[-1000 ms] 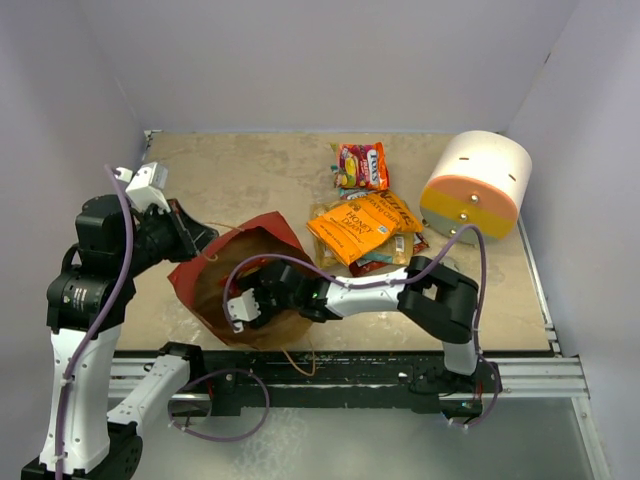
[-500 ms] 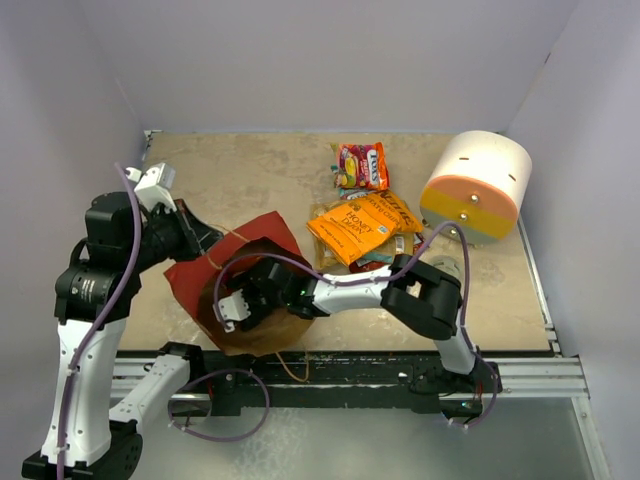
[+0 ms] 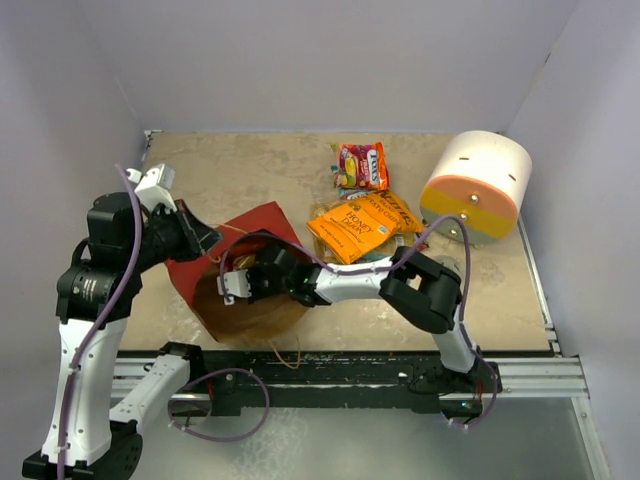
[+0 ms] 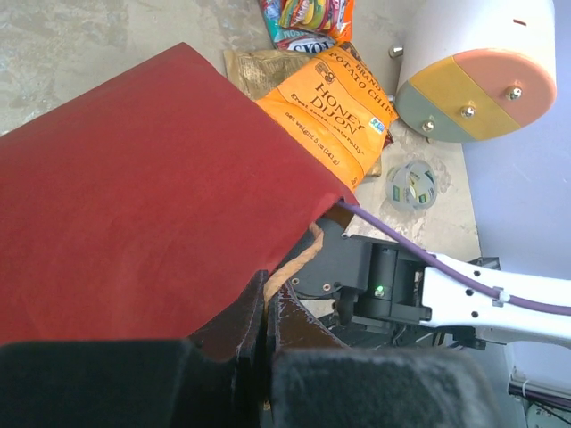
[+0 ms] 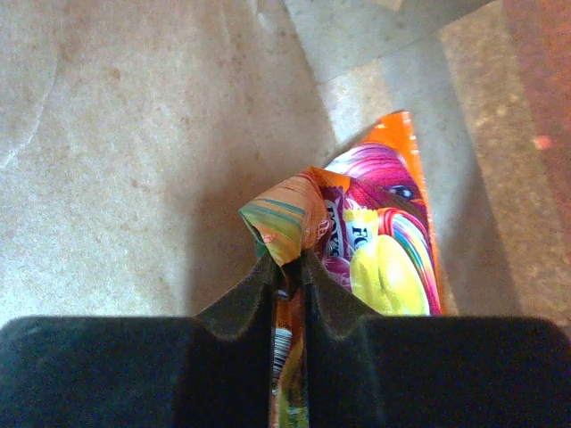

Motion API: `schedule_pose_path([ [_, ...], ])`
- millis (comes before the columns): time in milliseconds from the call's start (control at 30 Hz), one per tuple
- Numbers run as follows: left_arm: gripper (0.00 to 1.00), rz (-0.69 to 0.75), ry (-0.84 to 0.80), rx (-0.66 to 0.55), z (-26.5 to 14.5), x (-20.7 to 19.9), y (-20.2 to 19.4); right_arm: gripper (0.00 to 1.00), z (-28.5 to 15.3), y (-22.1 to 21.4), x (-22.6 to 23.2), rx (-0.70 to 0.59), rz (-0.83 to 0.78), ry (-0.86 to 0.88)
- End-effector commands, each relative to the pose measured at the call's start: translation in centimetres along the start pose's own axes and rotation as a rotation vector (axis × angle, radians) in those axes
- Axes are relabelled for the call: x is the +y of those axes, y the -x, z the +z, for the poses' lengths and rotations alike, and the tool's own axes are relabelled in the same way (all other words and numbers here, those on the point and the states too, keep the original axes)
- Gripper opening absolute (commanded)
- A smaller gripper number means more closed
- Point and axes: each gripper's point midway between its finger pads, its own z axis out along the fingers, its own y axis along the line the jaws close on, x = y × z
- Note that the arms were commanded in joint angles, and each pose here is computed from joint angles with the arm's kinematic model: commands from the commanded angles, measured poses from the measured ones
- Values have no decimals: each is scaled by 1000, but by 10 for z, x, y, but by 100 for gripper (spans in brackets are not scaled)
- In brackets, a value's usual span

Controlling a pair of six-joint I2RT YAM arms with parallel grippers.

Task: Take the snacks out of the paper bag
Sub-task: Take out the snack from the paper bag.

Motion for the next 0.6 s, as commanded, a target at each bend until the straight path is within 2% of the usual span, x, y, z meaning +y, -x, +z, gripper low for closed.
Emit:
schedule_pose_path([
  [0, 0, -11, -6, -44, 1, -2, 8, 12, -27, 55, -32, -131, 31, -64],
  [100, 0, -15, -1, -45, 4, -1, 10, 0, -38, 62, -28, -147, 35, -32],
  [567, 0, -28, 53, -69, 13, 12, 12, 0, -96, 90, -9, -171, 172, 88],
])
